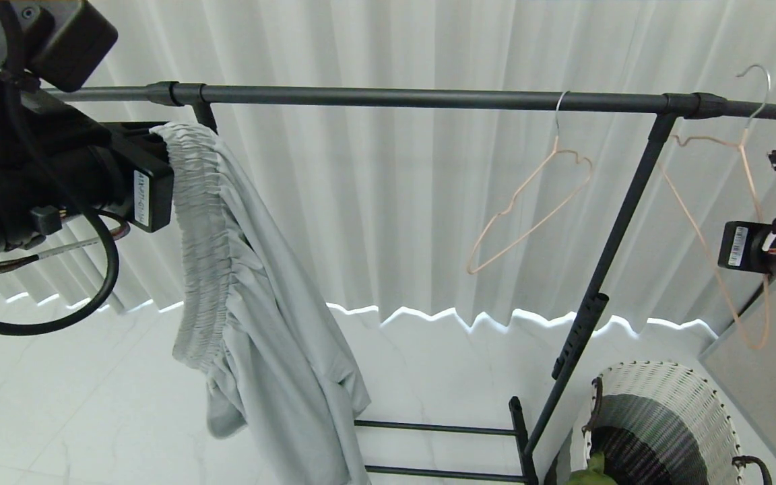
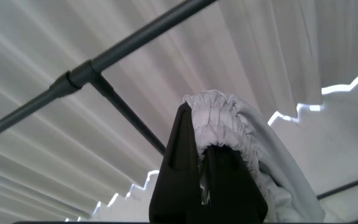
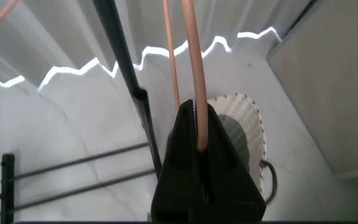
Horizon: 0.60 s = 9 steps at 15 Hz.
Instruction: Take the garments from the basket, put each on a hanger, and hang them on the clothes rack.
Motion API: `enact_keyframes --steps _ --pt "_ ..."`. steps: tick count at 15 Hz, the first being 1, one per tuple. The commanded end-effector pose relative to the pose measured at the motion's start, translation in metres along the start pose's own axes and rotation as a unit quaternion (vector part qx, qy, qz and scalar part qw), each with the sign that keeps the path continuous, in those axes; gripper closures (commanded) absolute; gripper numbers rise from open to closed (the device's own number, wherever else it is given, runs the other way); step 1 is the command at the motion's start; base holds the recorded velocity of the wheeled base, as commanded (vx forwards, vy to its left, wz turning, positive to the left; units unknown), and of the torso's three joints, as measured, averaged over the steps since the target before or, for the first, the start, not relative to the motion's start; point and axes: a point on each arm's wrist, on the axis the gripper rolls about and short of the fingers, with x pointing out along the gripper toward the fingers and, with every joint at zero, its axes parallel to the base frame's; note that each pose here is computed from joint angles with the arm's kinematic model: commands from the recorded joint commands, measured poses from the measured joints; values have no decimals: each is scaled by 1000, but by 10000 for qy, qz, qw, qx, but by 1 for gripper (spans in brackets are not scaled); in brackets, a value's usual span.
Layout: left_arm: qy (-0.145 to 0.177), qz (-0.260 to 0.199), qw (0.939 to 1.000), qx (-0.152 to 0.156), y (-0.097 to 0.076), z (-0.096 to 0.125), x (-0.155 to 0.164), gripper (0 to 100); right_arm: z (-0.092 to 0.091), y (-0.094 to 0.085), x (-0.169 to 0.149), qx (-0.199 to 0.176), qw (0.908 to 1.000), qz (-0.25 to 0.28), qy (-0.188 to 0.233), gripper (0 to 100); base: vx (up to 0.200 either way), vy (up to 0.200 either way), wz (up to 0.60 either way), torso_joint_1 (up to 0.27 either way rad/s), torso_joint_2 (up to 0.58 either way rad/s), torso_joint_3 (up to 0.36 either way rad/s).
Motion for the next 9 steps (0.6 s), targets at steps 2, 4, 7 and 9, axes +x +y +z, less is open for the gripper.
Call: enact_keyframes --steps 2,4,7,9 --pt "-46 26 10000 4 1 1 -2 100 -12 -16 -34 24 9999 39 -139 100 -200 0 0 -7 -2 2" --pt "-33 17 10000 14 1 1 -2 100 -20 -20 -42 0 9999 47 -110 100 -200 0 0 -7 5 5" --pt "-70 -13 10000 4 0 2 -3 100 -31 -19 -62 -90 9992 361 -152 100 -133 0 0 0 2 2" --pt "-28 -31 9999 125 -1 0 -2 100 -33 -7 -74 -244 9962 811 -213 100 0 0 0 0 0 0"
